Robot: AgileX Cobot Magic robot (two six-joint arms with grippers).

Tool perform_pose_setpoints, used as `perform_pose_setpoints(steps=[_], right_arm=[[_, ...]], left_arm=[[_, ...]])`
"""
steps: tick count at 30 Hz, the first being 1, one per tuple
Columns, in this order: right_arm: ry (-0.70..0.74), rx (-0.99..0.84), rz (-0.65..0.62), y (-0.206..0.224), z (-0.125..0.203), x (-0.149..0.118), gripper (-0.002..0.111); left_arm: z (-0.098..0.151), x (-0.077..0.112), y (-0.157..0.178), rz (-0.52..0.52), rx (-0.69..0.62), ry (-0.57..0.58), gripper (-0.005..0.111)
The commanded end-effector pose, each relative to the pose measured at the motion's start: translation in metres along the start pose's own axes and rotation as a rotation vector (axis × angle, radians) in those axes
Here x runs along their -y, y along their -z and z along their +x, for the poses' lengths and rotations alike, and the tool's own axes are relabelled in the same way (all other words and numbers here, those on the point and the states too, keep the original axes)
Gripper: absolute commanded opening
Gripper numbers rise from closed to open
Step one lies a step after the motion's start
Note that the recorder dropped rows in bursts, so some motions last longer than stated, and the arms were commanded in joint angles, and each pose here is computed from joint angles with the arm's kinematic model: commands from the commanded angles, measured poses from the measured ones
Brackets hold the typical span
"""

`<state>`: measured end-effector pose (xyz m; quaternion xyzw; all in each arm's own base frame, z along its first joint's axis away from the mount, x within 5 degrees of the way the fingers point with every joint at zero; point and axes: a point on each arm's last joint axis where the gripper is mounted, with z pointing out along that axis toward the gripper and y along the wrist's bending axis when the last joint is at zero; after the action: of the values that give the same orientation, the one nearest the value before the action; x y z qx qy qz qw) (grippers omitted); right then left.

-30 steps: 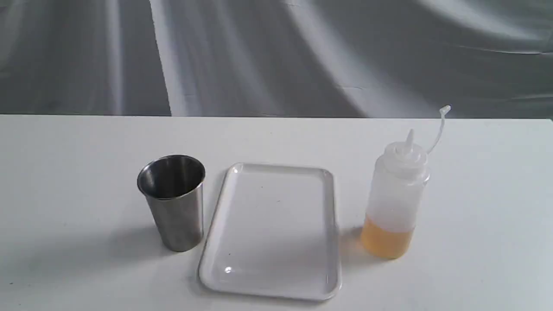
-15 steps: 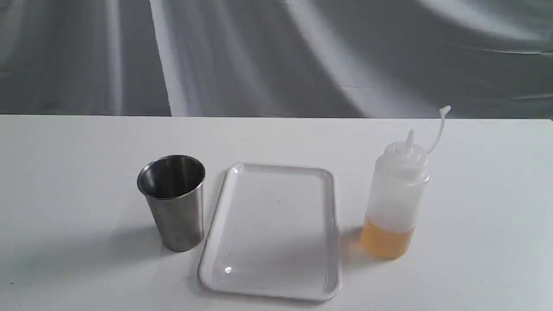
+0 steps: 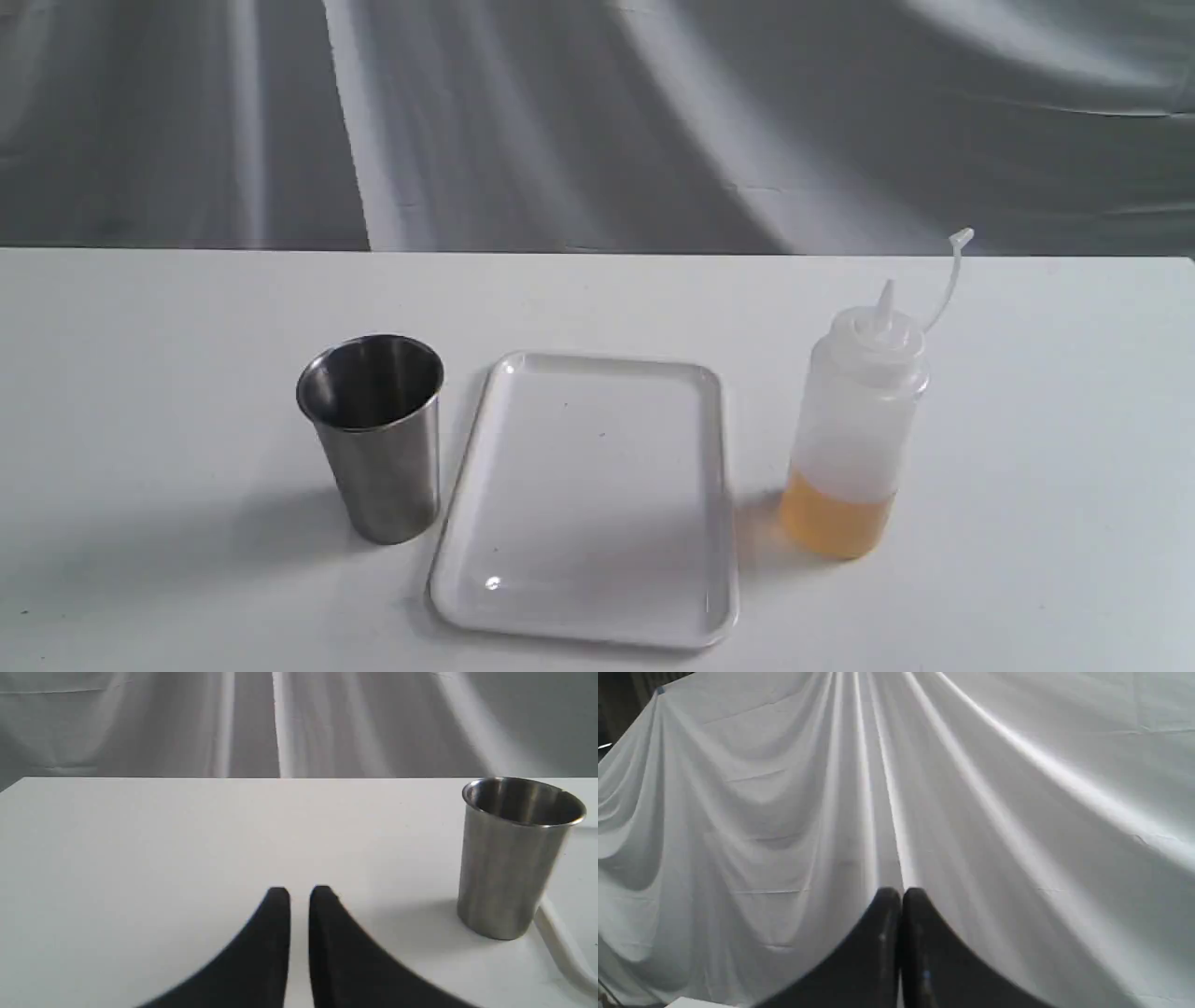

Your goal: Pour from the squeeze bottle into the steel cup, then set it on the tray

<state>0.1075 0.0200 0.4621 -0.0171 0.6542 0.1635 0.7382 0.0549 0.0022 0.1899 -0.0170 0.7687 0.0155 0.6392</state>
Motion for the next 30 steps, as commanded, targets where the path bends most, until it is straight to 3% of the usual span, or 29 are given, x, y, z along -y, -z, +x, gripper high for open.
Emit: perform_pose_setpoints(steps=[1,7,14,17,21,25,30], right_arm=[[0.048,-0.008,-0.05,0.0,0.0,-0.006,0.0],[0.046,-0.016,-0.022,-0.004,0.002,-0.002,0.0],[-0.183,0.007,0.22,-0.003,0.004,0.021,0.0],[-0.143,0.019,0.265,-0.006,0.017,0.029,0.0],[-0.078,0.013,0.226,-0.014,0.048,0.033,0.0],[0.013,0.032,0.102,-0.021,0.08,0.025,0.0],[0.013,-0.036,0.006,-0.036,0.117,0.018,0.0]], left_arm=[[0.001,0.0,0.0,0.002,0.005,0.004,0.008],[0.001,0.0,0.0,0.002,0.005,0.002,0.008],[0.001,0.0,0.0,0.002,0.005,0.002,0.008],[0.001,0.0,0.0,0.002,0.005,0.004,0.008],[0.001,0.0,0.0,0.002,0.005,0.004,0.008],[0.001,0.0,0.0,0.002,0.005,0.004,0.008],[0.001,0.0,0.0,0.002,0.005,0.002,0.008]])
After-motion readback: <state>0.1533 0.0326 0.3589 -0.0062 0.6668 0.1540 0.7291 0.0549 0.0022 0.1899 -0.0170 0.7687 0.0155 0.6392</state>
